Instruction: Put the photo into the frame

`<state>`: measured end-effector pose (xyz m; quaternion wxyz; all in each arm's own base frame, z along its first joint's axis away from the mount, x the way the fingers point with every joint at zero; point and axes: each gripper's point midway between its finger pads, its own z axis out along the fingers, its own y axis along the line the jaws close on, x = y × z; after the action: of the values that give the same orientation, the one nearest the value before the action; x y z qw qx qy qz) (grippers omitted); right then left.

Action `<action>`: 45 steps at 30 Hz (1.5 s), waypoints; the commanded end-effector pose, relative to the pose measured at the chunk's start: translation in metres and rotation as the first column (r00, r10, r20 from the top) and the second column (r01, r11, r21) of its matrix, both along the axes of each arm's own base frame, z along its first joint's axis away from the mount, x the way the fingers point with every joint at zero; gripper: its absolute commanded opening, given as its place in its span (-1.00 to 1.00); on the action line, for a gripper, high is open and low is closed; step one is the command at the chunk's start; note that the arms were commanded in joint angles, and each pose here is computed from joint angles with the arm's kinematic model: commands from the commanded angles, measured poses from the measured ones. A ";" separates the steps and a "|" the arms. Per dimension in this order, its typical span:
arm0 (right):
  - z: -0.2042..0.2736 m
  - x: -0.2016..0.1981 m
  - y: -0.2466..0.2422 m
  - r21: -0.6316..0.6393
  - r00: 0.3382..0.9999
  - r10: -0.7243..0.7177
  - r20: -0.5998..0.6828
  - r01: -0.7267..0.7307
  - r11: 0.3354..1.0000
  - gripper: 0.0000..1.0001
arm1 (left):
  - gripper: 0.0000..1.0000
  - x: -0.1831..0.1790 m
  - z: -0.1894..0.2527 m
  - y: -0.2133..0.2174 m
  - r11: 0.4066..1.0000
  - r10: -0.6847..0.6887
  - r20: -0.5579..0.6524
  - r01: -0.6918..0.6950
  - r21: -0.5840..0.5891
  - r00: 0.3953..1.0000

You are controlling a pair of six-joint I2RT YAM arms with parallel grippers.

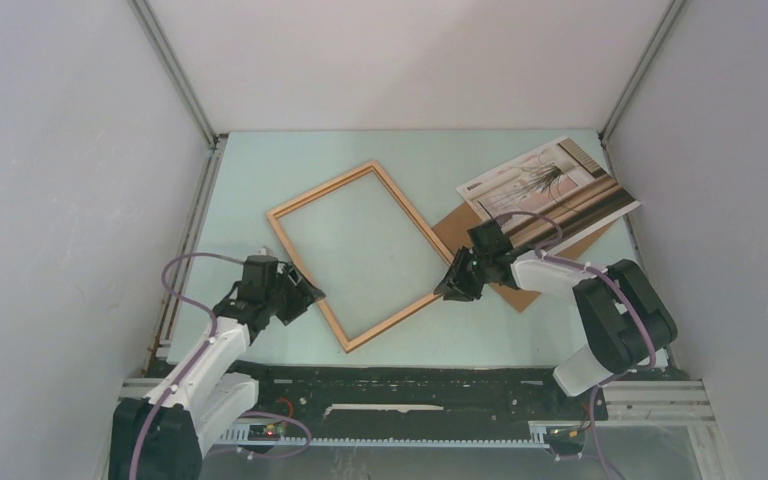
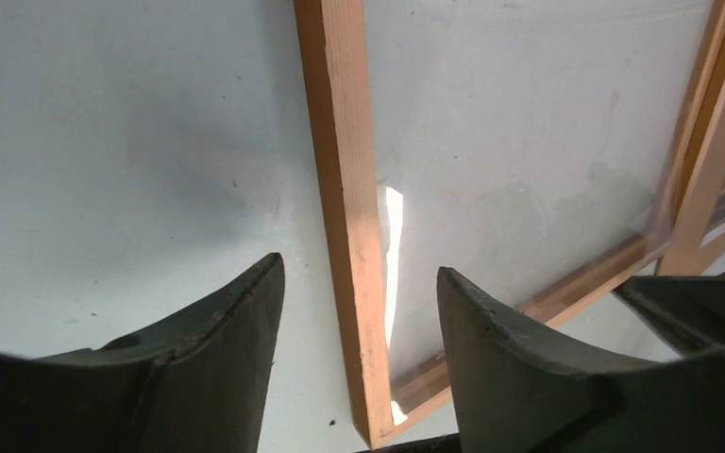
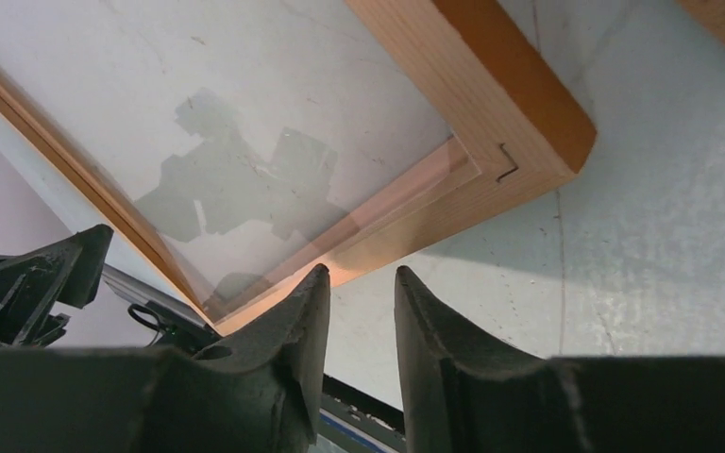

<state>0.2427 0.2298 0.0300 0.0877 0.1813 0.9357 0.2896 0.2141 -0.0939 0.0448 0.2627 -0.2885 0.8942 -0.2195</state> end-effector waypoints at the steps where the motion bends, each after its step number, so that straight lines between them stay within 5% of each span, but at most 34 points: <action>1: 0.014 0.015 -0.016 -0.025 0.995 0.005 0.097 -0.002 1.000 -0.16 | 0.45 0.016 0.030 -0.001 0.993 -0.104 0.091 0.098 0.061 0.990; 5: 0.027 0.032 -0.040 -0.024 0.990 -0.012 0.140 0.015 1.000 0.04 | 0.73 0.017 0.050 -0.022 0.974 -0.227 0.141 0.225 0.029 0.964; 12: 0.035 0.058 -0.063 -0.065 0.984 -0.010 0.179 0.022 0.998 0.10 | 0.88 0.024 0.058 -0.029 0.970 -0.242 0.173 0.243 0.015 0.955; 28: 0.021 0.074 -0.053 0.001 0.989 0.009 0.151 -0.009 1.000 -0.05 | 0.95 0.022 0.046 -0.046 0.949 -0.297 0.166 0.311 -0.061 0.940; 45: 0.029 0.067 -0.040 -0.001 0.984 0.044 0.171 -0.044 0.999 -0.04 | 0.87 0.021 0.017 -0.022 0.991 -0.131 0.034 0.132 -0.010 0.991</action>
<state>0.3027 0.1770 0.0554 0.1548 0.1505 0.9310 0.2942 0.2333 -0.1195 0.0678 0.2612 -0.2004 0.9088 -0.2563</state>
